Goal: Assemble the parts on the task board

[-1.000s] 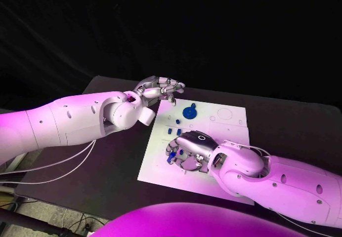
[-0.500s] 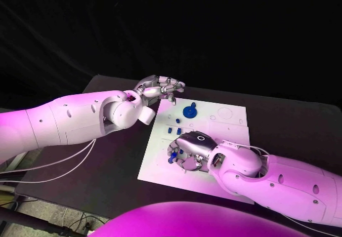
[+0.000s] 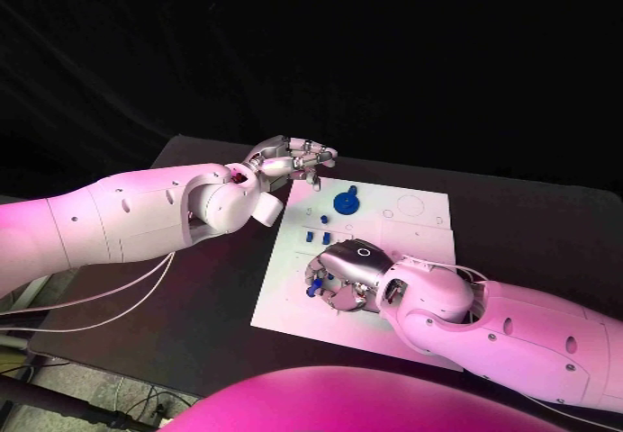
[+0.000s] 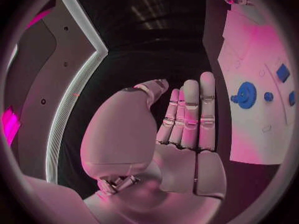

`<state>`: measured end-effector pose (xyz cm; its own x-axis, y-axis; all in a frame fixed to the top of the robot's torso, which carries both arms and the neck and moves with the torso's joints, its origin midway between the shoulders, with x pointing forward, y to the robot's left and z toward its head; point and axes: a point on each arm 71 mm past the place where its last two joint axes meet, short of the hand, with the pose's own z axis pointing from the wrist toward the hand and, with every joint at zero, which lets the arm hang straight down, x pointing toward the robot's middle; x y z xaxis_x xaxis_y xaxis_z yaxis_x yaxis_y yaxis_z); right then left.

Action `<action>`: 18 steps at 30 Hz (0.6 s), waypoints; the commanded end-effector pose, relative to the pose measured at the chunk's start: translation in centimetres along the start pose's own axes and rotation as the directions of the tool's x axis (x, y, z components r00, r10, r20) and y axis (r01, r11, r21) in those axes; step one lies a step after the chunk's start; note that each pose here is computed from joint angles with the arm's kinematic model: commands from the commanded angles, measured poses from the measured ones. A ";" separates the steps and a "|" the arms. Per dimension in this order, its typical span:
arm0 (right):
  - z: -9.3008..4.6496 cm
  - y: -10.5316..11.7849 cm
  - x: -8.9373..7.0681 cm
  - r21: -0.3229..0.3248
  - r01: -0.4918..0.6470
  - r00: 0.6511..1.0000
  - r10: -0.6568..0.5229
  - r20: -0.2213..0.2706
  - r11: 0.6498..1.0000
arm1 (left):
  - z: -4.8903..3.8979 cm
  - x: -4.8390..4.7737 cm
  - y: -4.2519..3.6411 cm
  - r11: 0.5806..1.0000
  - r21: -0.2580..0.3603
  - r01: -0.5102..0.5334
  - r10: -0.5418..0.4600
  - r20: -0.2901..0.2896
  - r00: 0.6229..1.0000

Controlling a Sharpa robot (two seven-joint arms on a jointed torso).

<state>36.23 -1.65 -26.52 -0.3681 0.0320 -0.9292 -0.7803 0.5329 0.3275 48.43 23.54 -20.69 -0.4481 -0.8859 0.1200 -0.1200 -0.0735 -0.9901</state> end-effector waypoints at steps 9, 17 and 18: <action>0.3 0.5 0.4 -0.007 0.040 0.999 -0.041 -0.022 0.999 | 0.03 0.27 -0.08 1.000 0.002 0.011 -0.011 -0.020 1.000; 0.3 0.4 0.3 -0.009 0.035 0.999 -0.035 -0.007 0.999 | -0.02 0.22 -0.08 1.000 0.001 0.010 -0.010 -0.019 1.000; 0.3 0.4 0.3 -0.008 0.035 0.999 -0.035 -0.003 0.999 | -0.02 0.21 -0.08 1.000 0.001 0.010 -0.010 -0.019 1.000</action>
<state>35.99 -1.22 -26.72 -0.3532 0.0166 -0.9354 -0.7897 0.5308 0.3076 48.40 23.59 -20.72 -0.4487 -0.8855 0.1205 -0.1239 -0.0719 -0.9897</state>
